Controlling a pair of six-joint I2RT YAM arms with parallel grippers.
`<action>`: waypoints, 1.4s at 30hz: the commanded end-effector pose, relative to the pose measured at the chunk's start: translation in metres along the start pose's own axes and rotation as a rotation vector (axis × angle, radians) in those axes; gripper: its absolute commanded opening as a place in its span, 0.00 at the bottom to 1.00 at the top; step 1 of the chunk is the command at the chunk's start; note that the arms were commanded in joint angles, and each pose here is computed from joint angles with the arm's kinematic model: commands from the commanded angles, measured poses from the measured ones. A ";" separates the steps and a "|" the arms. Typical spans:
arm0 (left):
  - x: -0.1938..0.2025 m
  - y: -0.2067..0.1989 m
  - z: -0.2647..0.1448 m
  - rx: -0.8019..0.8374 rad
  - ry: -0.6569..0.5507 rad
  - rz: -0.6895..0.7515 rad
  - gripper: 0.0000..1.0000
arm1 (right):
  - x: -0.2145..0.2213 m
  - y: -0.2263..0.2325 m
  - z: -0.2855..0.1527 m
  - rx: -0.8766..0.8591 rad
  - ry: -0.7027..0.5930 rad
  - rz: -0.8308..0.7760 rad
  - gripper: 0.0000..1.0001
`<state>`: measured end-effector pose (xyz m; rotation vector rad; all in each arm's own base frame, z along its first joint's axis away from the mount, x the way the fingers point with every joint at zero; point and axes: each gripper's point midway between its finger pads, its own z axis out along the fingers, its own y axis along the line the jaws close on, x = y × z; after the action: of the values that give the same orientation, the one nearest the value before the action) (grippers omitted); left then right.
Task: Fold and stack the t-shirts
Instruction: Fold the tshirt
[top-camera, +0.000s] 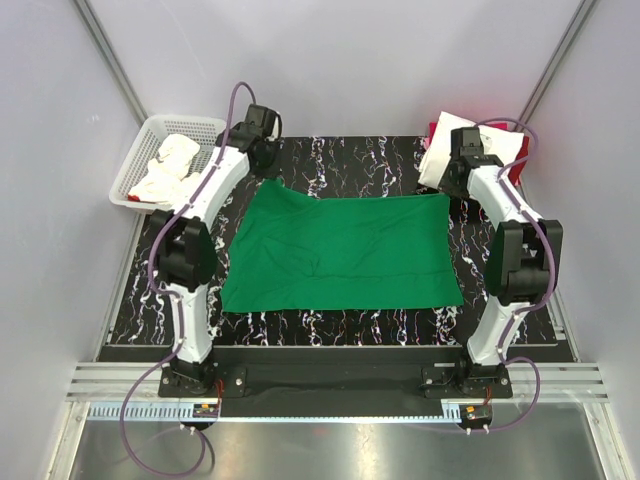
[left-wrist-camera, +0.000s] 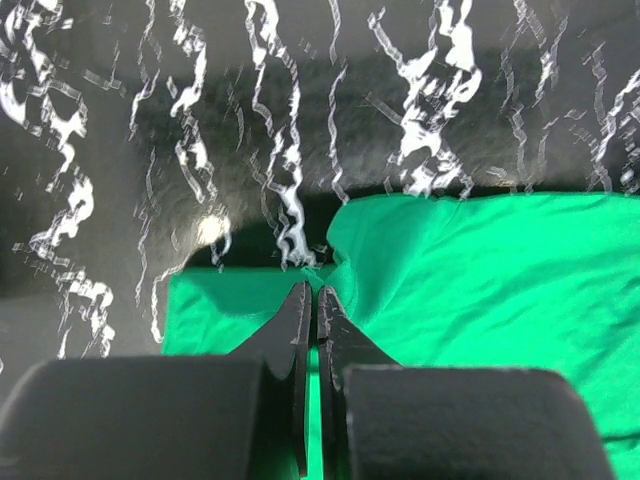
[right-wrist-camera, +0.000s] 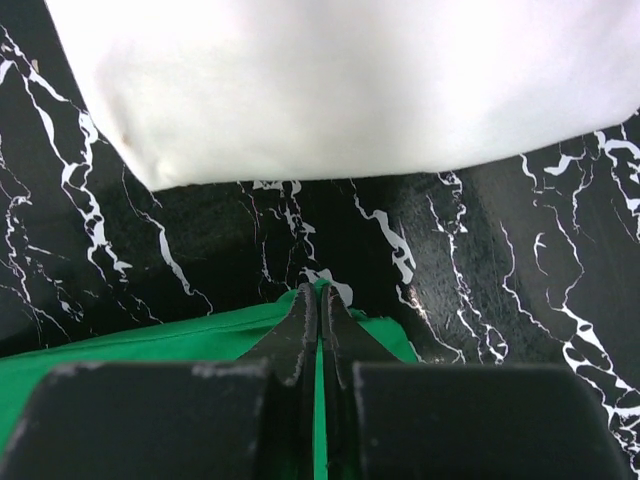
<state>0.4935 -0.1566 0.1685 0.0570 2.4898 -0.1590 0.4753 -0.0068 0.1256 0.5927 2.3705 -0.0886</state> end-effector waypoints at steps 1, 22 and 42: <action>-0.021 0.007 -0.052 -0.018 -0.137 0.013 0.00 | -0.016 0.002 -0.027 -0.048 -0.058 0.014 0.00; 0.070 0.043 -0.088 -0.119 -0.094 -0.017 0.00 | 0.045 -0.031 -0.047 -0.027 -0.007 0.071 0.00; 0.149 0.066 -0.086 -0.266 0.039 -0.122 0.00 | 0.087 -0.058 -0.043 0.044 0.029 0.096 0.00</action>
<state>0.3364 -0.0893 0.1332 -0.0862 2.5587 0.0846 0.3617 -0.0076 0.0878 0.6919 2.4430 -0.0752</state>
